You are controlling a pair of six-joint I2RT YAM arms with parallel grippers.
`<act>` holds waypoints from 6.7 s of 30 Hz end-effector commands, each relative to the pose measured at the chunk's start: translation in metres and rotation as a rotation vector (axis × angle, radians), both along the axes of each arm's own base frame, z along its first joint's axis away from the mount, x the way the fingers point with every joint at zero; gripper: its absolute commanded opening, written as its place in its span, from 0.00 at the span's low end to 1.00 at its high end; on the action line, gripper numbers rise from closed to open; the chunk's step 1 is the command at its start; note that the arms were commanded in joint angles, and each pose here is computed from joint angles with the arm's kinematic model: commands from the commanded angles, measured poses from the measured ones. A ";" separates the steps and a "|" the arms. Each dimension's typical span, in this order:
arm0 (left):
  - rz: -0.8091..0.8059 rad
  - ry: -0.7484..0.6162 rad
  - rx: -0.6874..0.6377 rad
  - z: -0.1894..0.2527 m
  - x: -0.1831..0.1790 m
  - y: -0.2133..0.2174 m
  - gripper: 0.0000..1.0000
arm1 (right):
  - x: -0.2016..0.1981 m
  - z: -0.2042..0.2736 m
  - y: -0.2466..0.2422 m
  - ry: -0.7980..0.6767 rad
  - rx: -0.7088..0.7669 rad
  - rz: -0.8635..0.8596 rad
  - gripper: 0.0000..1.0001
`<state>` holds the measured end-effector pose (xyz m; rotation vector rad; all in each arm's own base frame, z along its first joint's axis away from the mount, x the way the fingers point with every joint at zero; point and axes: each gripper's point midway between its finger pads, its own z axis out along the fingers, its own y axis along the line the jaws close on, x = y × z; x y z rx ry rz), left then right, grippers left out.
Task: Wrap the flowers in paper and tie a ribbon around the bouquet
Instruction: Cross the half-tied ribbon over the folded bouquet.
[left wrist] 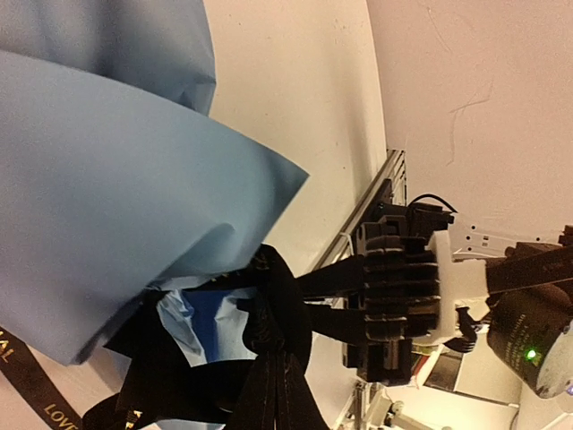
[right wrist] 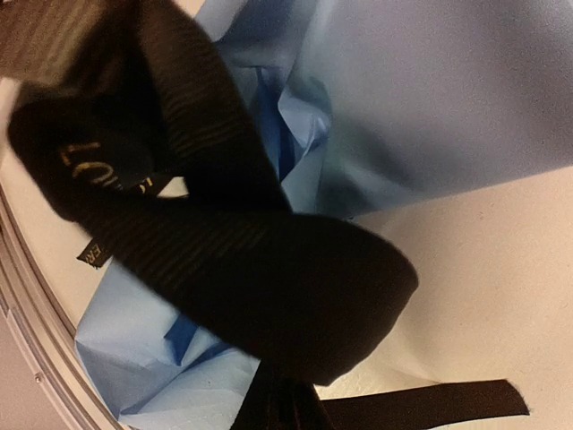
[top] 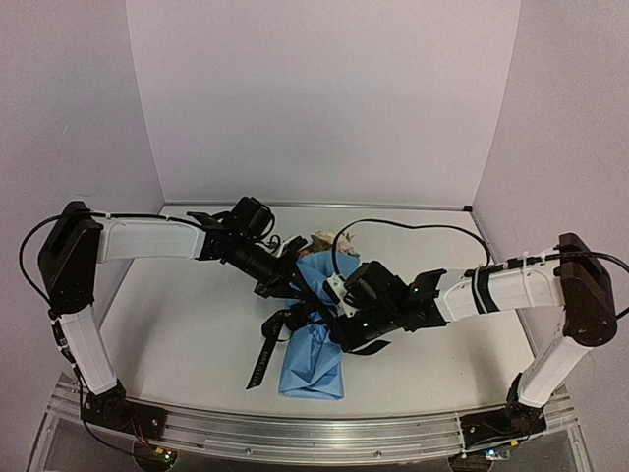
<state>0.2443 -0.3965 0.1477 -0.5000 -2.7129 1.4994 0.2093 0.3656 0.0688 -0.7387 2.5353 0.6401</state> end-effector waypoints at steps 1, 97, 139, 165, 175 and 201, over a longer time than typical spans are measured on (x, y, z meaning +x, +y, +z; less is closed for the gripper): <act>0.032 0.031 -0.082 0.034 -0.004 -0.004 0.00 | -0.003 -0.007 -0.017 -0.020 -0.075 0.018 0.00; 0.422 0.450 -0.463 0.051 0.054 -0.045 0.00 | 0.043 0.039 0.015 -0.132 0.210 -0.068 0.33; 0.325 0.152 -0.219 0.004 0.039 0.017 0.00 | 0.022 0.050 -0.070 -0.179 -0.353 0.019 0.00; 0.435 -0.002 0.087 -0.072 0.026 0.104 0.00 | 0.088 0.034 -0.095 -0.445 -0.495 -0.285 0.00; 0.460 0.018 0.064 -0.074 0.037 0.111 0.00 | 0.078 0.018 -0.117 -0.440 -0.557 -0.266 0.00; 0.316 -0.068 -0.057 -0.035 0.043 0.086 0.00 | 0.043 0.048 -0.103 -0.167 -0.267 -0.404 0.39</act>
